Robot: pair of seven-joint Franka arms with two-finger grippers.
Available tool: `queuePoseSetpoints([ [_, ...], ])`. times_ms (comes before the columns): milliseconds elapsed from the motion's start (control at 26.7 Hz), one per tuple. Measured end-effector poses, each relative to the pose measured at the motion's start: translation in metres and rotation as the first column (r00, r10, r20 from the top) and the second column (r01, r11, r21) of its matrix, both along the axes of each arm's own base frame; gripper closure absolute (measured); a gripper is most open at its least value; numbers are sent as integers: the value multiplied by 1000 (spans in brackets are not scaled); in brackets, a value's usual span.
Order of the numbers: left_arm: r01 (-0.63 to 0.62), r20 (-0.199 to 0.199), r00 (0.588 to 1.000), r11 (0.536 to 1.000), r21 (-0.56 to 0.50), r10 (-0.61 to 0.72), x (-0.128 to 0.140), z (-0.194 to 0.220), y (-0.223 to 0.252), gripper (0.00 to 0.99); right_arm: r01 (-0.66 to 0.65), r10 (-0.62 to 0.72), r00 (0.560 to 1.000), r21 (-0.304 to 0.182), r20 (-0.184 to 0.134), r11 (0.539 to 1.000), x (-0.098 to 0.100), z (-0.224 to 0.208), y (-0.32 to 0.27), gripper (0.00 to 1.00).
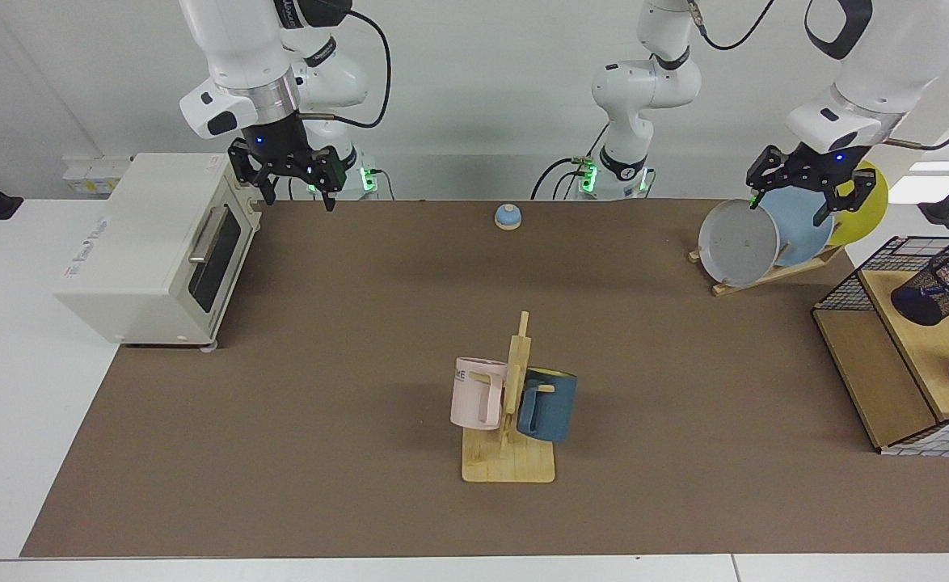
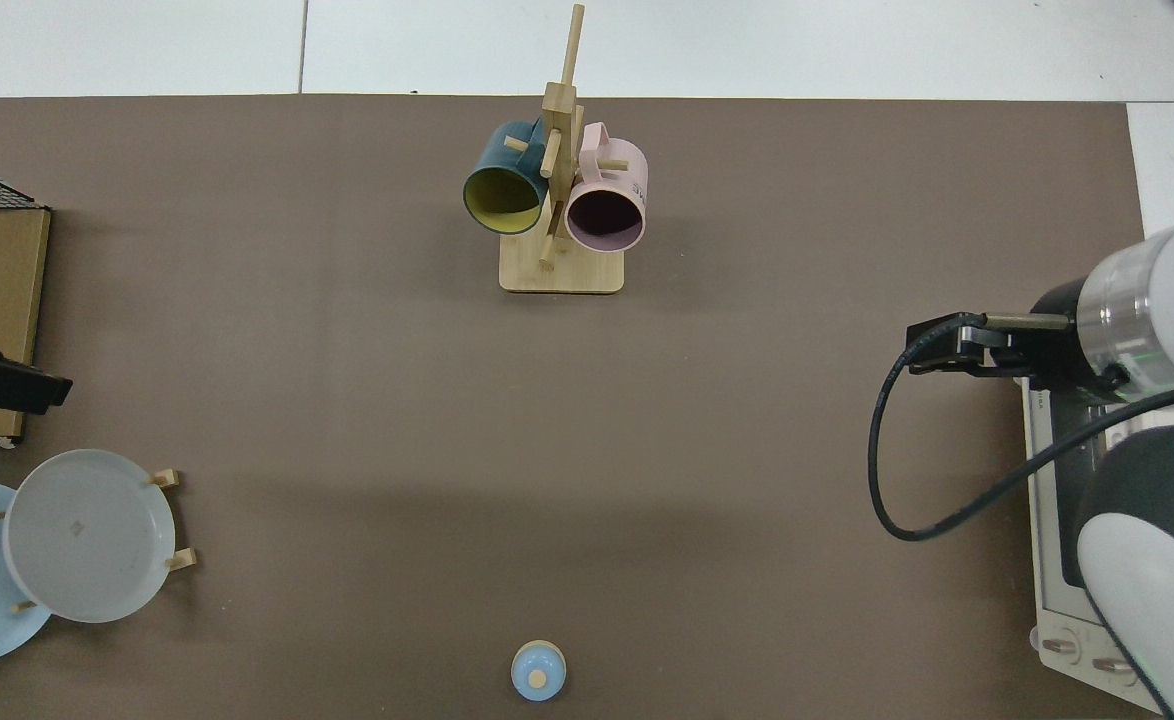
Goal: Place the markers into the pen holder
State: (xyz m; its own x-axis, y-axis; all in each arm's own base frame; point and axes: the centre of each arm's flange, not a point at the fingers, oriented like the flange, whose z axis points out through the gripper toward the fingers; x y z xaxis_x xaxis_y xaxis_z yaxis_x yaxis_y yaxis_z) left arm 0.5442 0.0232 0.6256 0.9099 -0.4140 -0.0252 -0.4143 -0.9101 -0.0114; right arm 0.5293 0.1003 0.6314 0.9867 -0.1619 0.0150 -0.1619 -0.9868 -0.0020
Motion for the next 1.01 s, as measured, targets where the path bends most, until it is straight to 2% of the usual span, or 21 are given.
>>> queuePoseSetpoints([
  [374,-41,20,999,999,-1,41,-3,9,-7,0,0,0,1000,0,0,1000,0,0,0,0],
  [1010,-122,25,992,992,-25,123,-3,12,-17,0,0,0,1000,0,0,1000,0,0,0,0],
])
